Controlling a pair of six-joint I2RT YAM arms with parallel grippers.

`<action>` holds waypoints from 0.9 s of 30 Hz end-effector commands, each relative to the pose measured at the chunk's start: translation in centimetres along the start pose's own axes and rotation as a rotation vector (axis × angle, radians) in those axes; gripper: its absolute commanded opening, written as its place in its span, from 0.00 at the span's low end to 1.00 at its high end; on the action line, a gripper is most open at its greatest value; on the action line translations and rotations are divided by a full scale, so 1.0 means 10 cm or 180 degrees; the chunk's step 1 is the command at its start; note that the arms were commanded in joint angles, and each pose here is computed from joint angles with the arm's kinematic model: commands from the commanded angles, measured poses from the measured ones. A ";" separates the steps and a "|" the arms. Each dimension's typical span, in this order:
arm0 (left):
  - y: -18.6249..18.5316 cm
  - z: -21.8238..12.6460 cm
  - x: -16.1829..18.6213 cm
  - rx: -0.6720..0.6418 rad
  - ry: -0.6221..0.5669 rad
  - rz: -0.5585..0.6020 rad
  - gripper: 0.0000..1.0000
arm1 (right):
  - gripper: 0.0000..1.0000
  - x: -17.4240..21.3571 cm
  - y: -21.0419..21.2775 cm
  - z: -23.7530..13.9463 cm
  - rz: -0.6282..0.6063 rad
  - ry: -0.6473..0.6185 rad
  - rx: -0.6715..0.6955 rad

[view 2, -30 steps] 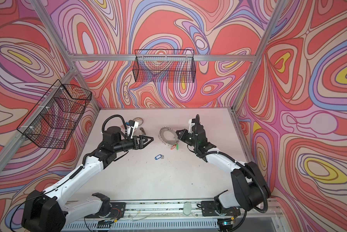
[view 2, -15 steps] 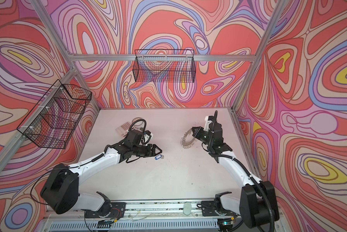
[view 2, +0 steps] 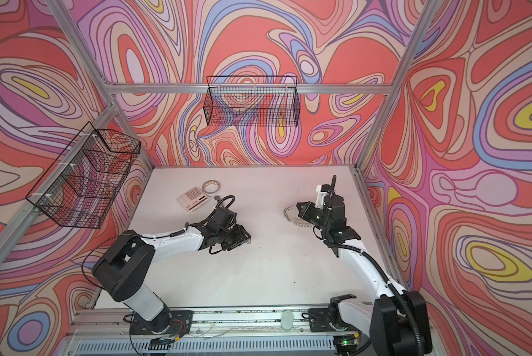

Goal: Put the keys on the keyring

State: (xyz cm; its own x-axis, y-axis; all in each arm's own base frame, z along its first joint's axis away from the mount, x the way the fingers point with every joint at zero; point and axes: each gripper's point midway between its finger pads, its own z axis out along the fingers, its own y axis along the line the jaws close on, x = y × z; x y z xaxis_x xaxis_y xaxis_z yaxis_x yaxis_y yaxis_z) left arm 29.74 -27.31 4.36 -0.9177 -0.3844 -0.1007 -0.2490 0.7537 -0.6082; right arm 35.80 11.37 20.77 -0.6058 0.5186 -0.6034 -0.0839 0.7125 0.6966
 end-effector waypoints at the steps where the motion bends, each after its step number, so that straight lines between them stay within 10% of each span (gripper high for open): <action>1: -0.02 0.11 -0.04 0.0009 -0.0108 -0.0196 0.56 | 0.00 -0.04 0.06 -0.08 -0.0103 -0.0054 -0.0093; 20: -0.11 0.16 0.05 -0.0172 -0.0120 0.0009 0.37 | 0.00 -0.02 -0.06 -0.10 -0.0060 -0.0005 -0.0141; 27: -0.04 0.22 0.13 -0.0249 -0.0089 -0.0037 0.16 | 0.00 -0.03 -0.09 -0.11 -0.0050 -0.0003 -0.0139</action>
State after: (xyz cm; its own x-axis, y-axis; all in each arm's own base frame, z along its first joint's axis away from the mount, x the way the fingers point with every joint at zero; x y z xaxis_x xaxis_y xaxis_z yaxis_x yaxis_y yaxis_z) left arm 29.57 -30.00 3.80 -0.9124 -0.3903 -0.1234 -0.2477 0.7663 -0.5928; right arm 35.07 9.96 19.81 -0.6237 0.5156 -0.5876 -0.0811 0.7049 0.7046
